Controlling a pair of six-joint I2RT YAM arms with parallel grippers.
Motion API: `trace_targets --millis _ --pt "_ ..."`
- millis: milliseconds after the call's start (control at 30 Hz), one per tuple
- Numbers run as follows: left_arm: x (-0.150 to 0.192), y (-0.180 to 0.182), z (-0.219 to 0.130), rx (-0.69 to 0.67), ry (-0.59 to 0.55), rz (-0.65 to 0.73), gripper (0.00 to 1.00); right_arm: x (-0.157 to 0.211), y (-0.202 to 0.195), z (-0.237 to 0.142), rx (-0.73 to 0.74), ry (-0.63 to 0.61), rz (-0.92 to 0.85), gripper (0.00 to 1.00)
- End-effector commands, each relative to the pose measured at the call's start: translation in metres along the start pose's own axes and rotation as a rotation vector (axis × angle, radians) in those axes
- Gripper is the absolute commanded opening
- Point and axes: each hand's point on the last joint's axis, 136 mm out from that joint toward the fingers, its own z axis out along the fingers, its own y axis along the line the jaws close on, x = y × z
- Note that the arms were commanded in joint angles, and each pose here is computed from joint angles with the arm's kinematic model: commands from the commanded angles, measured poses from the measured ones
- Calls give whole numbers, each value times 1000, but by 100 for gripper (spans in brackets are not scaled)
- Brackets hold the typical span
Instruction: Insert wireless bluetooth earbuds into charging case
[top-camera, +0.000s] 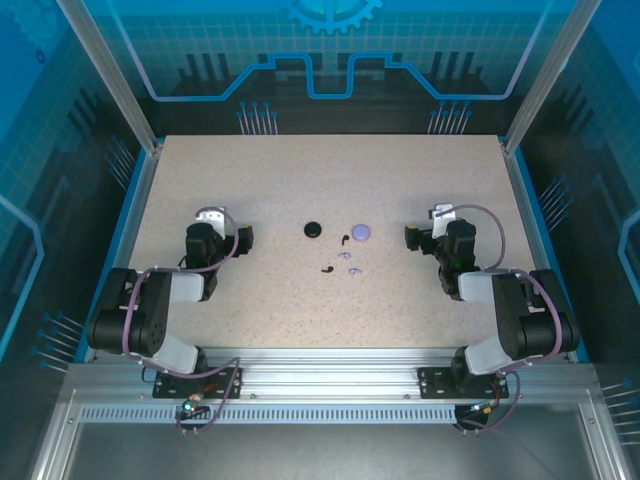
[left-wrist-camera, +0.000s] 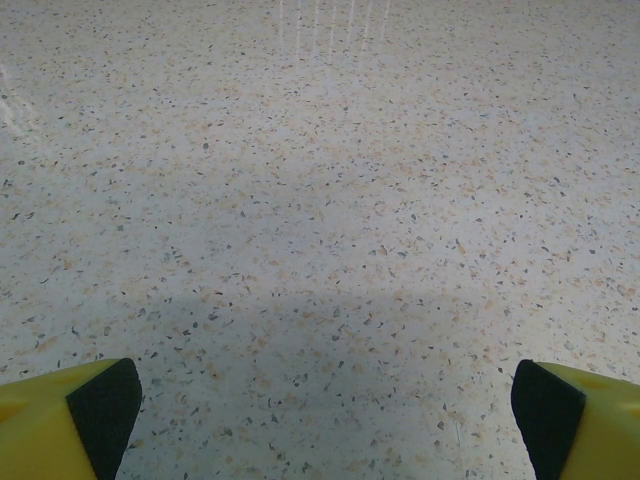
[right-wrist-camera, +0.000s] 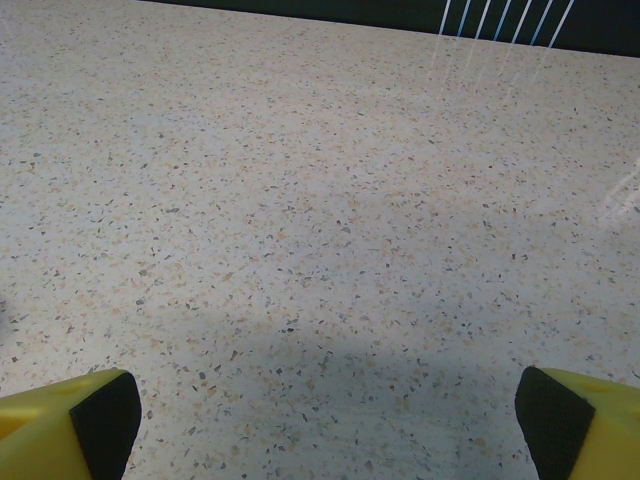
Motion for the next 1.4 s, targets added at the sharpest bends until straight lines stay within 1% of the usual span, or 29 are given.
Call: trace_targets --millis 0,133,233,300,500,633,700,733,833,1067,1167,1233,1300,1367 --pt "-18 -1 2 14 -48 -3 99 -10 -4 3 19 -29 3 100" --pt "-17 -1 2 14 -46 -3 99 -11 -4 3 18 -33 2 100" --pt "-22 -1 2 8 -36 -6 99 -17 -1 3 5 -12 -7 100" --pt "-26 1 1 -3 -22 -13 99 -21 -3 1 23 -5 -7 100" --pt "-33 11 -10 -68 -32 -49 99 -27 -13 -7 80 14 16 100" --pt "-36 15 -18 -98 39 -94 99 -24 -14 -10 86 103 55 100" --pt "-40 12 -20 -90 87 -129 99 -29 -11 -15 75 120 79 100" --pt "-39 8 -20 -74 112 -133 99 -34 -10 -17 68 113 91 100" --pt "-44 -9 -21 16 157 -141 99 -35 2 -28 31 173 90 100" --pt "-53 -59 -27 254 324 -245 98 -46 63 -66 -221 266 88 100" --pt "-50 -87 -30 339 405 -236 94 -43 95 -82 -350 324 101 100" --pt "-45 -102 -29 372 455 -230 92 -40 111 -89 -397 365 105 100" --pt "-44 -119 -26 422 505 -240 86 -37 132 -95 -458 406 89 100" --pt "-44 -131 -21 449 546 -260 84 -34 148 -97 -485 438 70 99"
